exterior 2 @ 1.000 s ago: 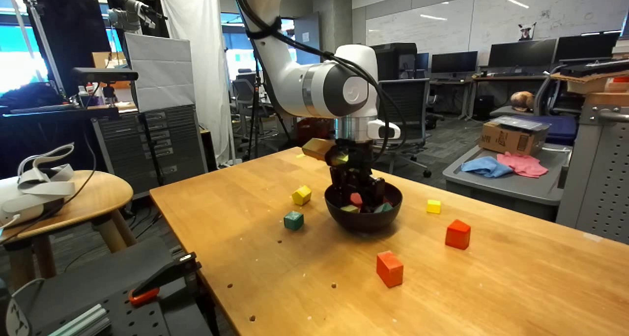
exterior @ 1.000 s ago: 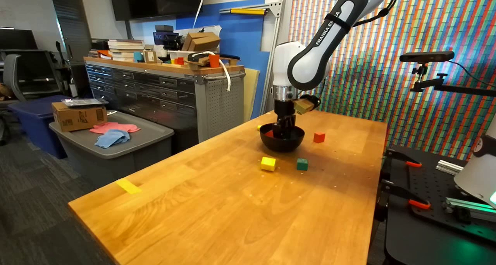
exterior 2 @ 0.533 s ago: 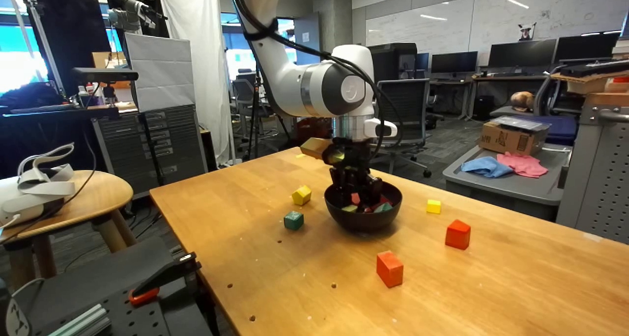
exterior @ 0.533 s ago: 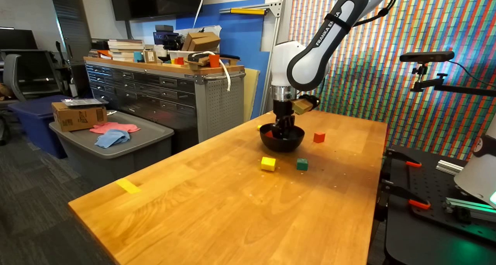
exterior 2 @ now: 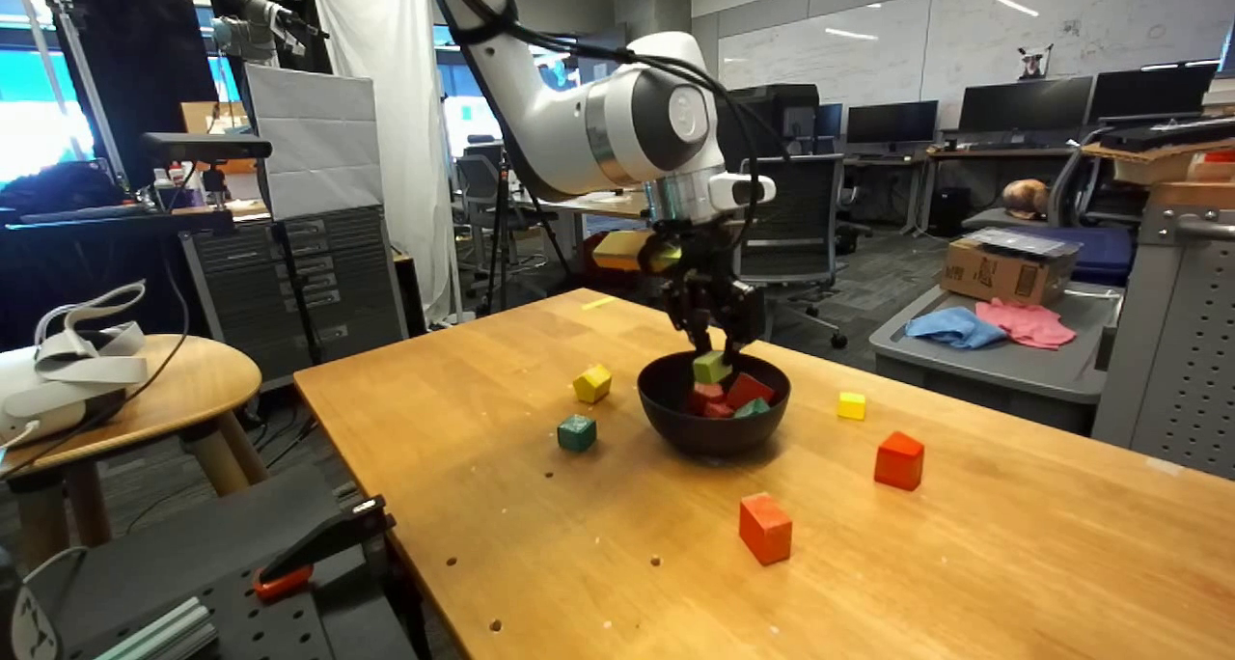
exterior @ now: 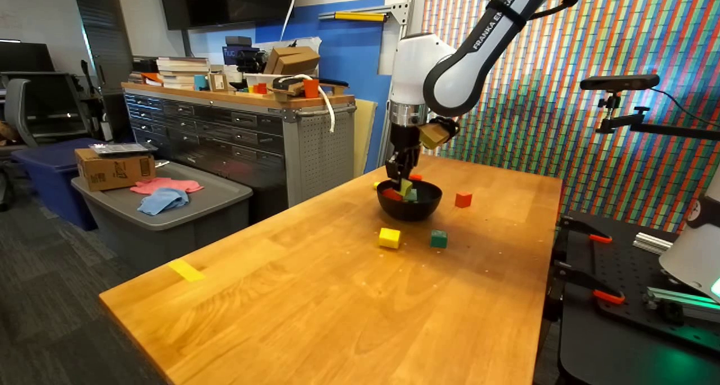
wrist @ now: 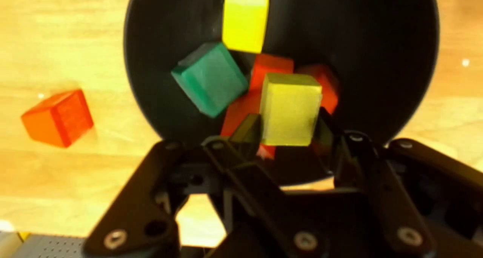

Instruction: Take the blocks from the black bowl one at a time and place them on the table

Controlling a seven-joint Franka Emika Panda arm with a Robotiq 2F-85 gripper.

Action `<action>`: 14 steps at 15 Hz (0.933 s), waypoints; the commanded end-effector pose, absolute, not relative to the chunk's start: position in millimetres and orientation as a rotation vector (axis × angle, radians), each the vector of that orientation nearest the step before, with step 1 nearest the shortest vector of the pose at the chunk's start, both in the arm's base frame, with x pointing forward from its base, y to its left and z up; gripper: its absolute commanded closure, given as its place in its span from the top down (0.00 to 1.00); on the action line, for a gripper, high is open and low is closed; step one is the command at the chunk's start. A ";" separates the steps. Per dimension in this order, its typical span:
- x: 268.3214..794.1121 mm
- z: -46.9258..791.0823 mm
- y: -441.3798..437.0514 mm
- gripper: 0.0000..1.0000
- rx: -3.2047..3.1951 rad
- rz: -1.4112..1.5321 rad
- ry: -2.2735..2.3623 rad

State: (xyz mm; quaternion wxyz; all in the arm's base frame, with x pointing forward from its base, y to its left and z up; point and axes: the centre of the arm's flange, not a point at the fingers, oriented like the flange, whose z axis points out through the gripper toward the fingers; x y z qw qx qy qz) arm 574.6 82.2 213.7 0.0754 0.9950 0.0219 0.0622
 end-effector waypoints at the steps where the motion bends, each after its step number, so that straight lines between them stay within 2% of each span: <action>1: 549.2 266.0 90.2 0.16 2.925 0.330 0.076; 8: 444.8 273.5 75.7 0.16 2.946 0.225 -0.066; 14: 378.7 188.3 76.9 0.16 3.026 -0.012 -0.294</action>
